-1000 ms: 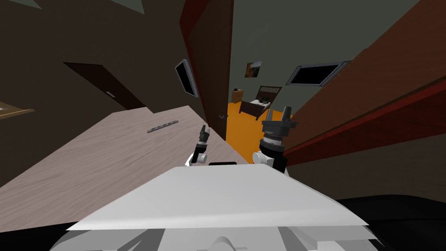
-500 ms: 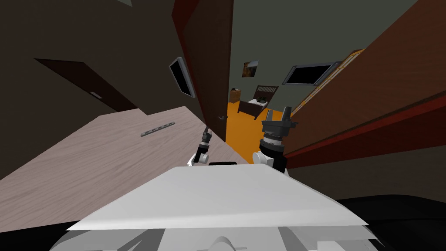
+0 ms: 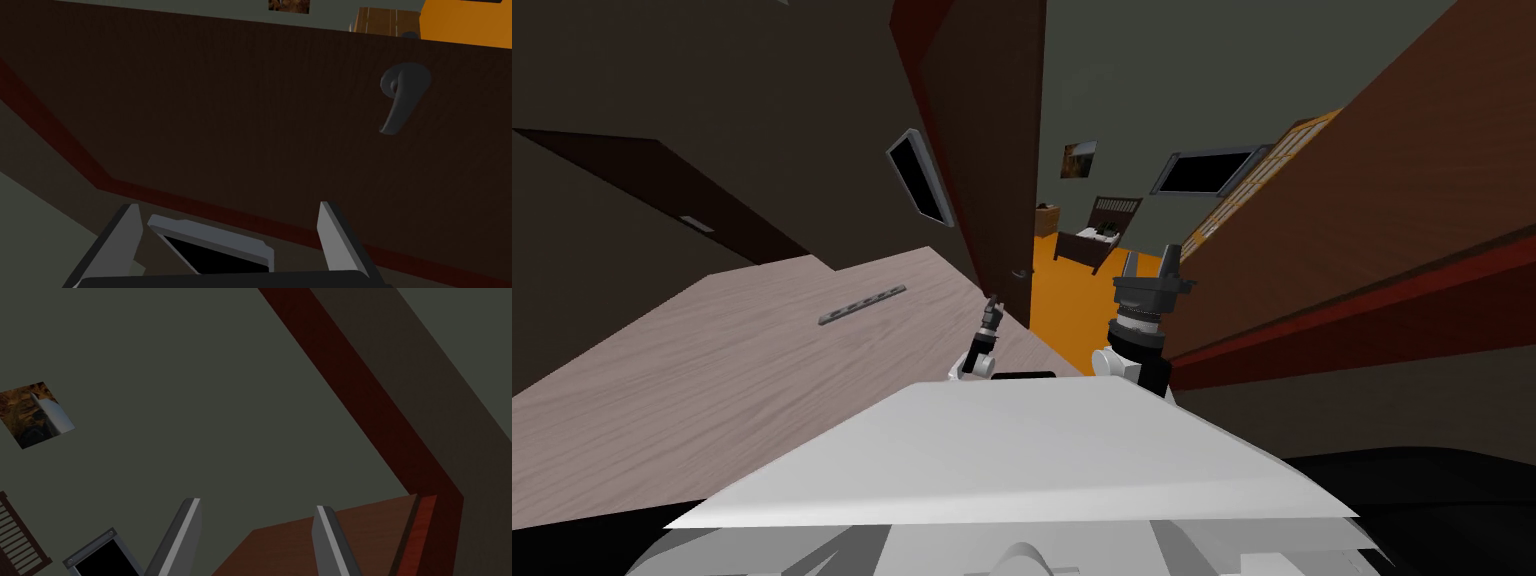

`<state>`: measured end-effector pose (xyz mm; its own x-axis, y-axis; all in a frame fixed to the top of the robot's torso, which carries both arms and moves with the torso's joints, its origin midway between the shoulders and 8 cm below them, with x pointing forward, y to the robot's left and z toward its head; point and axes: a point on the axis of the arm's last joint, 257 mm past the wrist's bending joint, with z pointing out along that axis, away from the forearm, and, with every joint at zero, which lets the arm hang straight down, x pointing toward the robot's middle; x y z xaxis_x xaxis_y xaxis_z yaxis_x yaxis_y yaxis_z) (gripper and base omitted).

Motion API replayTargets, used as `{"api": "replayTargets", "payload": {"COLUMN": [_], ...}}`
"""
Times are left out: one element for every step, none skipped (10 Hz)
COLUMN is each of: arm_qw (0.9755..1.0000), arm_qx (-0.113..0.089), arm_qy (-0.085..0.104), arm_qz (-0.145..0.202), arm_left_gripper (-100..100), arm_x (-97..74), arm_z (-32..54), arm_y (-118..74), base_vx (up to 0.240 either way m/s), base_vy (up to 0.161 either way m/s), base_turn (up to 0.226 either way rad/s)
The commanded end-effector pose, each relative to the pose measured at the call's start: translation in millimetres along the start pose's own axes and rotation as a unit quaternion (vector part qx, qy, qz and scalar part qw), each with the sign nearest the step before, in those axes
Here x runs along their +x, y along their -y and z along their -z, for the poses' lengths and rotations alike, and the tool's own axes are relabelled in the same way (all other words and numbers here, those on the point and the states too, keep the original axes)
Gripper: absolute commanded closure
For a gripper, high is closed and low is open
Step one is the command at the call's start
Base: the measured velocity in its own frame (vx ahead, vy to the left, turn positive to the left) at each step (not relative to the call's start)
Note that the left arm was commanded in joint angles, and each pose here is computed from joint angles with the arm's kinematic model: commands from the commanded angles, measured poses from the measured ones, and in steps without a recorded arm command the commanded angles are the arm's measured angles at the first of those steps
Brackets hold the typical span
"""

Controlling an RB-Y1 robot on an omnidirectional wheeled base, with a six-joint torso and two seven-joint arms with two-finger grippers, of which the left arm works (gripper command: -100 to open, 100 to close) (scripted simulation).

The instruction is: Push the door open

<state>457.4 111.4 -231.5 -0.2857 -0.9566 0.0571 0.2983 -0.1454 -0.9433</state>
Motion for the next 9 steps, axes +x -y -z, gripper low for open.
{"api": "replayTargets", "payload": {"arm_qw": [0.9999,0.9998,0.9997,0.9995,0.9991,0.9986,0.9984,0.9981,0.9977], "arm_qx": [-0.013,-0.017,-0.022,-0.027,-0.036,-0.045,-0.049,-0.054,-0.058], "arm_qy": [-0.007,-0.01,-0.012,-0.015,-0.02,-0.025,-0.028,-0.03,-0.033], "arm_qz": [0.002,0.003,0.004,0.004,0.005,0.006,0.006,0.006,0.007], "arm_left_gripper": [-100,-100,-100,-100,-100,-100,-100,-100,-100], "arm_x": [6.4,9.1,11.8,14.5,19.8,24.9,27.4,29.9,32.3], "arm_z": [2.1,2.7,3.5,4.3,6.1,7.9,8.9,9.9,11.0], "arm_y": [-13.1,-18.0,-23.0,-27.8,-37.5,-46.4,-50.8,-55.1,-59.4], "base_vx": [0.11,0.126,0.1,0.086,0.114,0.145,0.114,0.092,0.09], "base_vy": [0.109,0.095,0.074,0.081,0.096,0.124,0.102,0.073,0.055], "base_turn": [-0.123,-0.109,-0.069,-0.064,-0.127,-0.168,-0.089,-0.047,-0.064]}}
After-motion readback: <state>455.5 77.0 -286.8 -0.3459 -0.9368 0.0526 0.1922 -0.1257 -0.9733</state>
